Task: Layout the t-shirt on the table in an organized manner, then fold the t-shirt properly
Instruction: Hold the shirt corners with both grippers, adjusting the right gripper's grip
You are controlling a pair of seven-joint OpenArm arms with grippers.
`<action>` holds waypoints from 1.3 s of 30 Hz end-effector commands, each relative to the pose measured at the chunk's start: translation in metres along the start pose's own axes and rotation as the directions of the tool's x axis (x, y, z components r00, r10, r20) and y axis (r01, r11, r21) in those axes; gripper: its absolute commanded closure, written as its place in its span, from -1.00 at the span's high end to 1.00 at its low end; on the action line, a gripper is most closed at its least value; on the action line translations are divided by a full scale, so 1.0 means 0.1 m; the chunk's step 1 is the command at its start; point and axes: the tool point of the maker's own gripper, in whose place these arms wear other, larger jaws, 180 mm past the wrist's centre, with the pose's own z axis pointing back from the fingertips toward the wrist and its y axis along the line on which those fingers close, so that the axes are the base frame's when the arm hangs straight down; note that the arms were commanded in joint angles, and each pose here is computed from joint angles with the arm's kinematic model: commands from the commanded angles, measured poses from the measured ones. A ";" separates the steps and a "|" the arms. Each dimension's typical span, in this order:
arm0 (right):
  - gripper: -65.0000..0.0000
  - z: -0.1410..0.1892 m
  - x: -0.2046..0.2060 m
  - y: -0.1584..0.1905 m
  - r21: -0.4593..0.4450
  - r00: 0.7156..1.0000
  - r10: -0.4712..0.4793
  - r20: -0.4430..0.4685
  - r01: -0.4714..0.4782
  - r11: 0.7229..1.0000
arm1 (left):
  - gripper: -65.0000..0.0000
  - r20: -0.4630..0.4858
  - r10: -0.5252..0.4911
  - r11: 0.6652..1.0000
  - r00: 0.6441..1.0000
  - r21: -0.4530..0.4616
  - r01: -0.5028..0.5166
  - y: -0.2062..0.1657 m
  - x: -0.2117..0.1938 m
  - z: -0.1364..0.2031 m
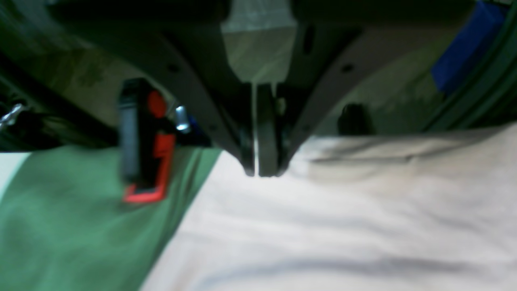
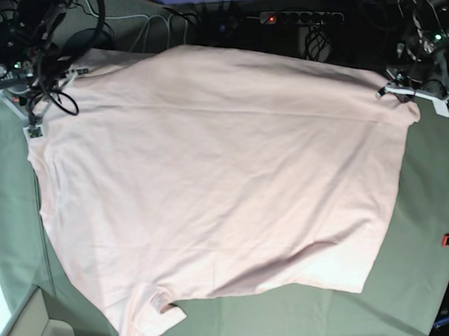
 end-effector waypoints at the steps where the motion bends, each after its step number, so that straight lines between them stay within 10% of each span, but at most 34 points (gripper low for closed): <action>1: -1.00 0.04 0.03 -0.06 -0.020 1.000 0.001 0.012 -0.001 1.000 | -1.00 0.043 -0.011 1.000 0.999 0.004 0.010 0.02 0.13 0.04; 6: -0.97 -0.02 -0.18 -0.09 -0.018 0.999 0.018 -0.046 -0.019 1.000 | -1.00 0.043 -0.012 1.000 0.999 0.003 0.011 0.02 0.13 0.04; 17: 0.33 -0.30 -0.55 -0.16 0.022 0.983 -0.086 -0.159 0.091 0.996 | -1.00 0.043 -0.010 1.000 0.999 0.001 0.010 0.01 0.12 0.04; 39: 0.35 -0.39 -0.43 -0.06 0.109 0.980 -0.168 -0.106 0.180 0.978 | -1.00 0.042 -0.012 1.000 0.999 0.002 0.011 0.02 0.12 0.04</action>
